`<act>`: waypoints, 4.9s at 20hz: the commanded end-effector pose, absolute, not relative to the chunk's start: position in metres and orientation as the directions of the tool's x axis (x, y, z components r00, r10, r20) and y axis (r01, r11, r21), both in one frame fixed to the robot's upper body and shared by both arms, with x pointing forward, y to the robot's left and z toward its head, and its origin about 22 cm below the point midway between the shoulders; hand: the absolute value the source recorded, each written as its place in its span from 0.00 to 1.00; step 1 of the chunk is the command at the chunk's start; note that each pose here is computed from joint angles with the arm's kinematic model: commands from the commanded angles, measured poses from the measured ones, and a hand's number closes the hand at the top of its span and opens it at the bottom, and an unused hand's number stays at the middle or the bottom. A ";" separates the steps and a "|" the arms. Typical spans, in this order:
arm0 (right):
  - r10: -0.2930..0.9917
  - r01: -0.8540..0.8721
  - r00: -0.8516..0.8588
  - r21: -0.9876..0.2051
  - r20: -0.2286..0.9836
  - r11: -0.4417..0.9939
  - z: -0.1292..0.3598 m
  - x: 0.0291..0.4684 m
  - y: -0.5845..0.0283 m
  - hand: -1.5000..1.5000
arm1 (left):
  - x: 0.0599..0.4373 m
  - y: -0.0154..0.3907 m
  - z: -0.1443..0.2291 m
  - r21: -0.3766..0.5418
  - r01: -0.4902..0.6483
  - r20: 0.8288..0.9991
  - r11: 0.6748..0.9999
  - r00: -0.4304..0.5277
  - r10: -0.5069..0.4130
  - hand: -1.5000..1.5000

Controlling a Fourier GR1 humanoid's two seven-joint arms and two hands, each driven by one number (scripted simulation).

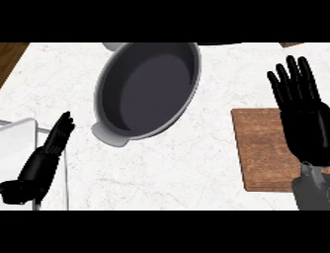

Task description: Pick the lemon from the cutting board and place it in the pot

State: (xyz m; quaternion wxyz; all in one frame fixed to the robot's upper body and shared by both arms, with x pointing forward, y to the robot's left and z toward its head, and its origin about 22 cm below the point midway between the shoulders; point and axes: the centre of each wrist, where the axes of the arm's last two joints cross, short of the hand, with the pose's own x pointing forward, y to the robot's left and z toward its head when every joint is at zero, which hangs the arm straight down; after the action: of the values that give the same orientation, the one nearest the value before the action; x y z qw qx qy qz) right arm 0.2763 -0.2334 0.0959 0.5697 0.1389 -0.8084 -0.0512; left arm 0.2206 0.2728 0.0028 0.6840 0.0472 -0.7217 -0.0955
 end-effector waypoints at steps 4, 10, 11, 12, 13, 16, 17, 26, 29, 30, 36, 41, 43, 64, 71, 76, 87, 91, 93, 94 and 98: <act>-0.052 -0.184 -0.215 0.012 0.975 0.983 0.087 0.270 -0.272 1.00 | 0.203 0.347 0.072 0.268 0.427 0.870 0.864 0.277 -0.407 0.50; 0.424 0.199 -0.278 -0.380 0.862 0.903 0.110 0.260 -0.355 0.00 | 0.167 0.334 0.067 0.346 0.201 0.772 0.916 0.494 -0.400 0.50; 0.441 0.184 -0.310 -0.402 0.842 0.897 0.107 0.257 -0.354 0.00 | 0.168 0.335 0.072 0.373 0.116 0.792 0.920 0.477 -0.381 0.50; 0.475 0.175 -0.328 -0.441 0.817 0.880 0.107 0.254 -0.356 0.00 | 0.168 0.335 0.073 0.382 0.051 0.804 0.923 0.473 -0.359 0.50; 0.490 0.163 -0.349 -0.463 0.799 0.871 0.107 0.254 -0.354 0.00 | 0.172 0.333 0.069 0.384 0.011 0.817 0.923 0.463 -0.345 0.50; 0.554 0.175 -0.378 -0.531 0.742 0.829 0.107 0.246 -0.365 0.00 | 0.181 0.331 0.071 0.422 -0.057 0.816 0.905 0.457 -0.353 0.50; 0.580 0.159 -0.376 -0.567 0.723 0.808 0.113 0.244 -0.368 0.00 | 0.184 0.331 0.067 0.422 -0.068 0.818 0.904 0.458 -0.348 0.50; 0.866 -0.001 -0.193 -0.882 0.462 0.470 0.147 0.232 -0.391 0.00 | 0.175 0.350 0.063 0.430 -0.202 0.836 0.880 0.456 -0.304 0.50; 0.916 -0.107 -0.151 -0.927 0.371 0.358 0.174 0.231 -0.383 0.00 | 0.200 0.344 0.045 0.435 -0.199 0.838 0.878 0.447 -0.314 0.50; 0.936 -0.165 -0.131 -0.938 0.328 0.305 0.179 0.228 -0.380 0.00 | 0.205 0.344 0.052 0.434 -0.217 0.841 0.875 0.446 -0.306 0.50; 0.955 -0.400 -0.036 -0.880 0.293 0.255 0.180 0.222 -0.371 0.00 | 0.245 0.347 0.052 0.454 -0.213 0.845 0.865 0.409 -0.343 0.50; 0.967 -0.399 0.036 -0.884 0.251 0.244 0.202 0.223 -0.380 0.00 | 0.263 0.334 0.034 0.449 -0.194 0.842 0.873 0.419 -0.340 0.50; 0.972 -0.406 0.065 -0.884 0.227 0.233 0.175 0.225 -0.371 0.00 | 0.256 0.335 0.026 0.428 -0.175 0.849 0.887 0.415 -0.328 0.50; 0.977 -0.396 0.075 -0.893 0.201 0.214 0.106 0.267 -0.364 0.00 | 0.247 0.334 0.030 0.442 -0.201 0.855 0.874 0.390 -0.343 0.50; 0.978 -0.448 0.124 -0.870 0.166 0.204 0.089 0.262 -0.345 0.00 | 0.270 0.340 0.028 0.442 -0.197 0.848 0.875 0.409 -0.336 0.50; 0.977 -0.468 0.129 -0.858 0.172 0.213 0.073 0.285 -0.372 0.00 | 0.254 0.312 0.025 0.442 -0.195 0.852 0.876 0.396 -0.342 0.50; 0.967 -0.476 0.147 -0.842 0.207 0.253 0.046 0.292 -0.368 0.00 | 0.270 0.337 0.027 0.443 -0.202 0.846 0.874 0.418 -0.332 0.50; 0.964 -0.479 0.167 -0.838 0.208 0.263 0.057 0.289 -0.394 0.00 | 0.262 0.341 0.033 0.456 -0.193 0.838 0.869 0.422 -0.346 0.50; 0.962 -0.492 0.160 -0.827 0.222 0.272 0.042 0.283 -0.366 1.00 | 0.265 0.332 0.031 0.435 -0.185 0.850 0.881 0.406 -0.335 0.50; 0.965 -0.497 0.123 -0.827 0.231 0.262 0.041 0.279 -0.378 1.00 | 0.270 0.325 0.029 0.447 -0.179 0.840 0.876 0.420 -0.343 0.50; 0.979 -0.403 0.043 -0.893 0.199 0.200 0.028 0.284 -0.379 1.00 | 0.280 0.324 0.030 0.455 -0.192 0.842 0.870 0.410 -0.350 0.50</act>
State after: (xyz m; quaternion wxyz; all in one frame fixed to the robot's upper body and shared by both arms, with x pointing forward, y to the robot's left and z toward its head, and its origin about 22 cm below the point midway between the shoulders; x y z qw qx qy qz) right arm 0.2895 -0.3795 0.0426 0.6681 -0.3207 -0.4133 0.5291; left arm 0.2672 0.3275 0.0312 0.8017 0.2475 -0.5419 -0.0497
